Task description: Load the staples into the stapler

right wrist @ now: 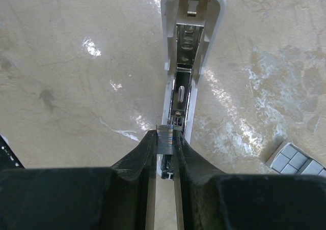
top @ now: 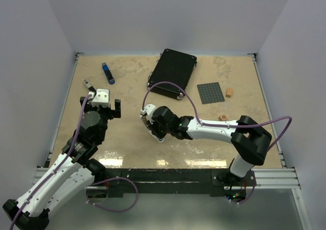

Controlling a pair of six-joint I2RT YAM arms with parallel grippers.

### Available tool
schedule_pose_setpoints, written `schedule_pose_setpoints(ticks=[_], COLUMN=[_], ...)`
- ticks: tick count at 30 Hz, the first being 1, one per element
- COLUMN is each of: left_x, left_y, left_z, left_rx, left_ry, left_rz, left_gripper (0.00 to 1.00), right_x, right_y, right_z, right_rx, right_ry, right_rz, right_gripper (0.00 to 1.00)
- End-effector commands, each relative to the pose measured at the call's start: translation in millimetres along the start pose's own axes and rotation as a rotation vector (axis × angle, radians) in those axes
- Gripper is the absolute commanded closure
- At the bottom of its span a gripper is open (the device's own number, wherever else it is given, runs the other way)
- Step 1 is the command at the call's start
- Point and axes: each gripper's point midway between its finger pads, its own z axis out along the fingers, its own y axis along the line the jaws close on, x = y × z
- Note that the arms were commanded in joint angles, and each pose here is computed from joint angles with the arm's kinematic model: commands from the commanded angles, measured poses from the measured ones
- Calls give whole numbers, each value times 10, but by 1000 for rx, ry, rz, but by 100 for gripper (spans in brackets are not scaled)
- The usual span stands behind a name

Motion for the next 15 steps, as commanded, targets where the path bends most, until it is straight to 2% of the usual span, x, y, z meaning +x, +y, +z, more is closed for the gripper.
schedule_pose_setpoints(ticks=[1, 15], left_x=[-6, 0], left_y=[29, 19], left_z=[11, 14], left_rx=[-18, -14], left_ry=[-7, -6], left_rz=[-19, -17], left_gripper=[0, 0], right_x=[-84, -3], right_y=[-3, -80], right_z=[62, 130], right_rx=[8, 47], right_ry=[-37, -16], right_rz=[-29, -41], right_gripper=[85, 85])
